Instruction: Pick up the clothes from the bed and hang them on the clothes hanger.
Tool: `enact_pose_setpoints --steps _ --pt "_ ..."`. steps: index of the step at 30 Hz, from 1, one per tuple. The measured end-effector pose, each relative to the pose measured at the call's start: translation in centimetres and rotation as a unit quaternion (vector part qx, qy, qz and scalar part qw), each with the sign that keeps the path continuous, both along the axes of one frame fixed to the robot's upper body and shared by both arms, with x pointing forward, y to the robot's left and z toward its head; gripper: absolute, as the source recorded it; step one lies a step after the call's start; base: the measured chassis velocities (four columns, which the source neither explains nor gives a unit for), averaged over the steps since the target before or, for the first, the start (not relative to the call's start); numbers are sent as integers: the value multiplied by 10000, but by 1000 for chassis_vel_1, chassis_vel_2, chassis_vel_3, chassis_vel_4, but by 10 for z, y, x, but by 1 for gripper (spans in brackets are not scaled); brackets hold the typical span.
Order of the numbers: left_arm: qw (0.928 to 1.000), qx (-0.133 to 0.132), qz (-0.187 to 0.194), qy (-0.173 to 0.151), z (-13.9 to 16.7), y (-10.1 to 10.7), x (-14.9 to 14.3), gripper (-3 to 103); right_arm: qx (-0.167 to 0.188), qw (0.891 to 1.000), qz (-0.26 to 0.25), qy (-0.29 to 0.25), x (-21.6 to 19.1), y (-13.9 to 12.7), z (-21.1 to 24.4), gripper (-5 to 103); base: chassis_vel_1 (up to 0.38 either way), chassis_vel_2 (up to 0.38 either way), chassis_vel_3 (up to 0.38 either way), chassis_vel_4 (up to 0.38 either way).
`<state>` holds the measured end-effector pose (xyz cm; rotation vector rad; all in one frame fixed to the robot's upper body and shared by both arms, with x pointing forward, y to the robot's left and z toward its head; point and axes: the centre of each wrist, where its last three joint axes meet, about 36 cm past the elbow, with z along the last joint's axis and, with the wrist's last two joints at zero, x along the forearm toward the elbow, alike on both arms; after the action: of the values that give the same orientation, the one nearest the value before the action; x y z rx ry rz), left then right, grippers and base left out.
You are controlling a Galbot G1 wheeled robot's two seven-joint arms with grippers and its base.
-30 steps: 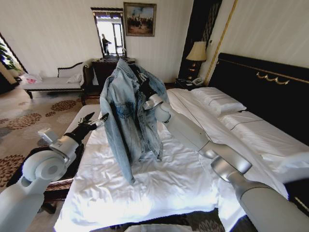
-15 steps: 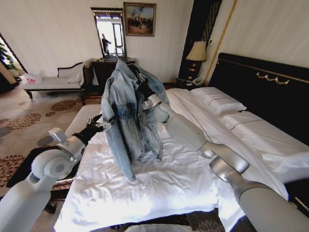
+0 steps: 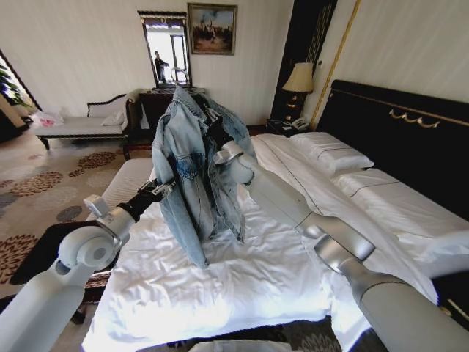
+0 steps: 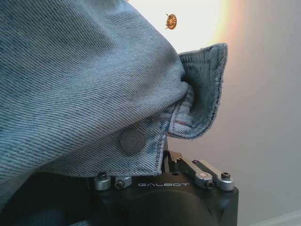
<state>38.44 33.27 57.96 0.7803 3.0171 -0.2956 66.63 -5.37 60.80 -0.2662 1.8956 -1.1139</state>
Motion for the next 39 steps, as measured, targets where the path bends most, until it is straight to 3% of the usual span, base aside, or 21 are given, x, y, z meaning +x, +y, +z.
enact_pose_setpoints --steps 2,6,8,11,14,19,27,30,32,34,36,39 --pt "10000 19 -34 0 -1 -1 -3 45 3 10000 -10 2 1 0 -1 22 0 0 0 0" --pt "9996 240 -83 72 -14 -2 -12 24 15 10000 -89 -23 7 0 3 22 0 0 0 0" --pt "9995 288 -78 107 -18 -2 -13 24 23 9999 -111 -32 8 -1 4 22 0 0 0 0" --pt "9987 454 -46 224 -30 -2 -18 8 42 9997 -245 -70 18 -5 11 22 0 0 0 0" --pt "9980 585 3 258 -37 0 -21 2 45 9994 -338 -91 24 -9 16 22 0 0 0 0" --pt "9959 806 199 366 -50 12 -22 1 88 9990 -426 -122 30 -13 24 22 0 0 0 0" --pt "9965 668 387 333 -48 13 -22 -2 192 9987 -450 -149 28 -18 31 22 0 0 0 0" --pt "9963 662 437 320 -46 8 -25 7 333 9979 -539 -121 27 -22 31 22 0 0 0 0" --pt "9966 663 443 188 -39 5 -29 18 344 9980 -521 -119 26 -22 31 21 0 0 0 0" --pt "9967 636 456 -201 -21 0 -39 28 371 9978 -542 -108 27 -26 34 21 0 0 0 0" --pt "9966 630 456 -257 -18 -1 -40 28 374 9977 -548 -109 28 -26 35 21 0 0 0 0" --pt "9946 576 594 -619 -2 -2 -50 44 378 9973 -612 -146 31 -36 46 21 0 0 0 0"
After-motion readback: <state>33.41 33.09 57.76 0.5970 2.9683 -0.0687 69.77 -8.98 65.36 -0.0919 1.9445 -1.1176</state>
